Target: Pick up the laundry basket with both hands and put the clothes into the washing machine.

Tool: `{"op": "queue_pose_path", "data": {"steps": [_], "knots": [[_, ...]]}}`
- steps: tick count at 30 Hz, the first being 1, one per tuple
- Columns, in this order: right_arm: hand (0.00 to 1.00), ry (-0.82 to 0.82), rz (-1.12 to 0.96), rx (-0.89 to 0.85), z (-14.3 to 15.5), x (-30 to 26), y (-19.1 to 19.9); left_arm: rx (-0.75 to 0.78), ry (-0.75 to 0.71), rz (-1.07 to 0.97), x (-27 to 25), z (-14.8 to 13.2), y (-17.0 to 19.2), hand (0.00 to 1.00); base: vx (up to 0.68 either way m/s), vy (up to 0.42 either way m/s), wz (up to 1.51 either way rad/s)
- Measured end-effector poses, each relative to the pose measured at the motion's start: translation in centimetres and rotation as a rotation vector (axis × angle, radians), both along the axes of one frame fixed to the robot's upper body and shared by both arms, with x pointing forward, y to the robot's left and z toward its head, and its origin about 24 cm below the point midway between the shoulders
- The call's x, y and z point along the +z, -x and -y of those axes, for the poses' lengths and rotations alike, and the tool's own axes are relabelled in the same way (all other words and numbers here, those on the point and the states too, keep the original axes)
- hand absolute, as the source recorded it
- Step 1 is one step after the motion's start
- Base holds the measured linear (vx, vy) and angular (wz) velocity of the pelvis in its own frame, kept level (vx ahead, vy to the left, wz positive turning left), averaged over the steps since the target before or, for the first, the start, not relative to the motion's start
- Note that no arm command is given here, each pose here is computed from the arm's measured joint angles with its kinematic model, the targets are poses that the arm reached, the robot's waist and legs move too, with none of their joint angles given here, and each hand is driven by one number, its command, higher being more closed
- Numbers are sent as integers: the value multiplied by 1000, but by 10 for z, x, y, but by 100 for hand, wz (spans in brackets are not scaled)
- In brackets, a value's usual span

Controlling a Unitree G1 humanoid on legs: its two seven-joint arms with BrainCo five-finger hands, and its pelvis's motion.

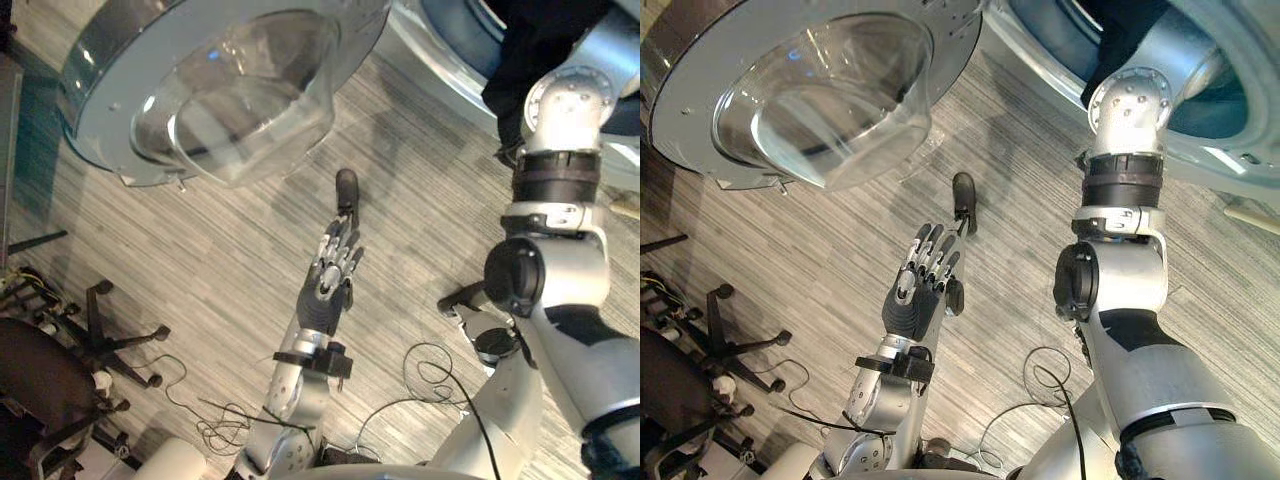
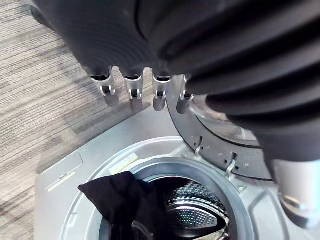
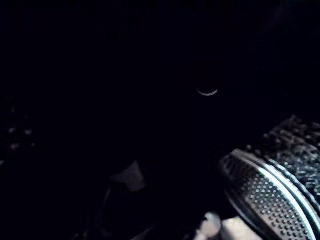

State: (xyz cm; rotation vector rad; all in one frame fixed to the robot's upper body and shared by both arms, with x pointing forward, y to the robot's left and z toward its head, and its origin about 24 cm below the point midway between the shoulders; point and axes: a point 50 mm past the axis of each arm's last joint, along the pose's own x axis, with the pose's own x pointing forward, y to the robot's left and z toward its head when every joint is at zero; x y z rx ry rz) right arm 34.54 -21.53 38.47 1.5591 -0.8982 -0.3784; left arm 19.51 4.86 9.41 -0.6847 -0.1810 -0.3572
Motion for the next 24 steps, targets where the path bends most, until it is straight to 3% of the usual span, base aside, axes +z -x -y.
{"op": "queue_pose_path", "data": {"steps": [5, 9, 11, 15, 20, 24], "knots": [[0, -39, 69, 8, -1, 17, 12, 12, 1, -10, 0, -1, -1, 0, 11, -17, 1], [0, 47, 128, -25, 2, 20, 13, 22, 13, 10, 2, -4, -4, 0, 18, -27, 6], [0, 290, 68, -3, -8, 21, 0, 15, 17, 25, 3, -5, -5, 0, -11, -23, -10], [0, 526, 14, 102, -42, 11, -19, -7, 14, 16, 2, -3, -5, 0, -33, -28, -16], [0, 533, -207, 234, -53, -100, -46, -14, 5, 3, 0, -2, -5, 0, -8, -53, -18], [0, 617, -431, 293, -52, -206, -28, 23, -3, -6, -2, -9, -9, 0, -7, -62, -17]]}}
